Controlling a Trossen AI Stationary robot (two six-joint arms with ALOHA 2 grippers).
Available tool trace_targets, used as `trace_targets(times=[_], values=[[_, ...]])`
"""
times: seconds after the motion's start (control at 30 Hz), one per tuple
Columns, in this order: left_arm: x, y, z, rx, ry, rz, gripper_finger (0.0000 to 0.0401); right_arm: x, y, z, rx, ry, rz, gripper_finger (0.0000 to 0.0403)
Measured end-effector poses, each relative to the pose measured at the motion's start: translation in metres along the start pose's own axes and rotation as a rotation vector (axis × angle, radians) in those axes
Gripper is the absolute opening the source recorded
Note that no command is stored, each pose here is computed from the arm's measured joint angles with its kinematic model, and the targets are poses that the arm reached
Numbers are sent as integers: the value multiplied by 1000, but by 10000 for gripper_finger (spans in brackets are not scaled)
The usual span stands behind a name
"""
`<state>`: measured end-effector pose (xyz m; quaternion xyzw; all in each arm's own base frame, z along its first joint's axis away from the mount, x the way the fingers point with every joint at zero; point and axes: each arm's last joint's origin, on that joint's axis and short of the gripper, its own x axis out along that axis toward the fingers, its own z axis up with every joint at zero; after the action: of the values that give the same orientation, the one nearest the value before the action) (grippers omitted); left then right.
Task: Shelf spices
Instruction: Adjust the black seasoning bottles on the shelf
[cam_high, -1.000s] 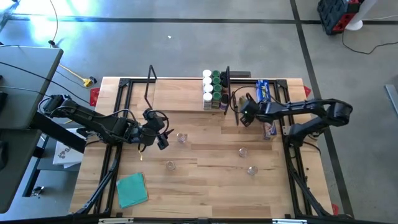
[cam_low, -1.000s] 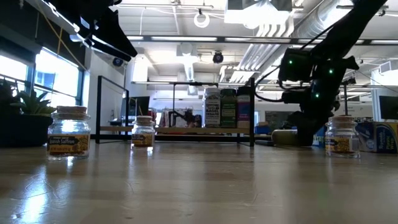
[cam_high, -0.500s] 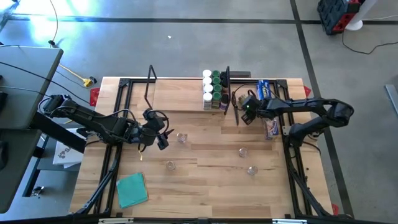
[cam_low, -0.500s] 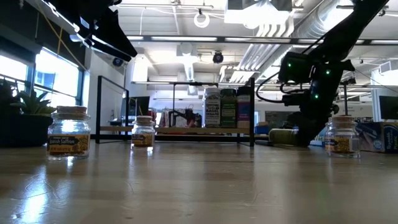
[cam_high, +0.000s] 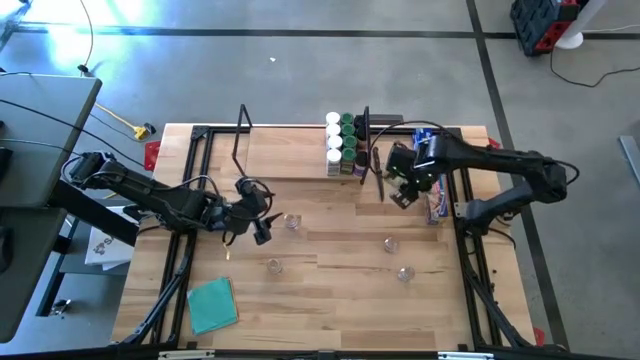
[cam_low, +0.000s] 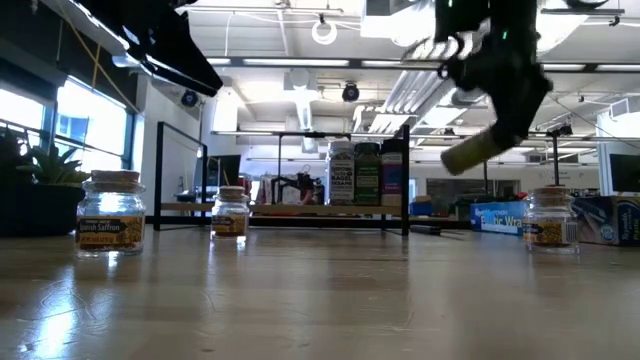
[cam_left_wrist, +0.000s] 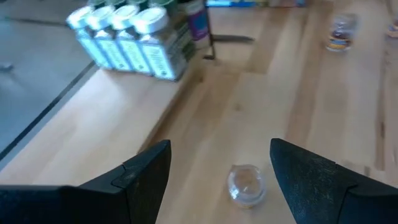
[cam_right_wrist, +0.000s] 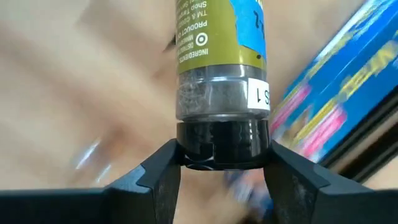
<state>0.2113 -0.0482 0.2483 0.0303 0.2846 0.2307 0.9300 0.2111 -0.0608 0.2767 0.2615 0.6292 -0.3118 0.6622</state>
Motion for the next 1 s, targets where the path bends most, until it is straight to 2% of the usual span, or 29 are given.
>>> trace_targets(times=[0.13, 0.33, 0.5, 0.6, 0.8, 1.0], values=[[9, -15, -14, 64, -68, -74, 268, -26, 19, -10, -76, 149, 113, 186], [33, -39, -13, 78, -290, -179, 268, -16, 68, -10, -191, 274, 234, 186], [69, -57, -14, 245, -401, -228, 268, 0, 112, 3, -314, 269, 300, 186], [90, -65, -9, 275, -431, -245, 269, 6, 132, 12, -352, 267, 309, 186], [128, -87, 0, 308, -404, -385, 269, 1, 150, 28, -377, 200, 350, 186], [148, -99, 6, 298, -386, -325, 269, -6, 155, 33, -394, 136, 389, 186]])
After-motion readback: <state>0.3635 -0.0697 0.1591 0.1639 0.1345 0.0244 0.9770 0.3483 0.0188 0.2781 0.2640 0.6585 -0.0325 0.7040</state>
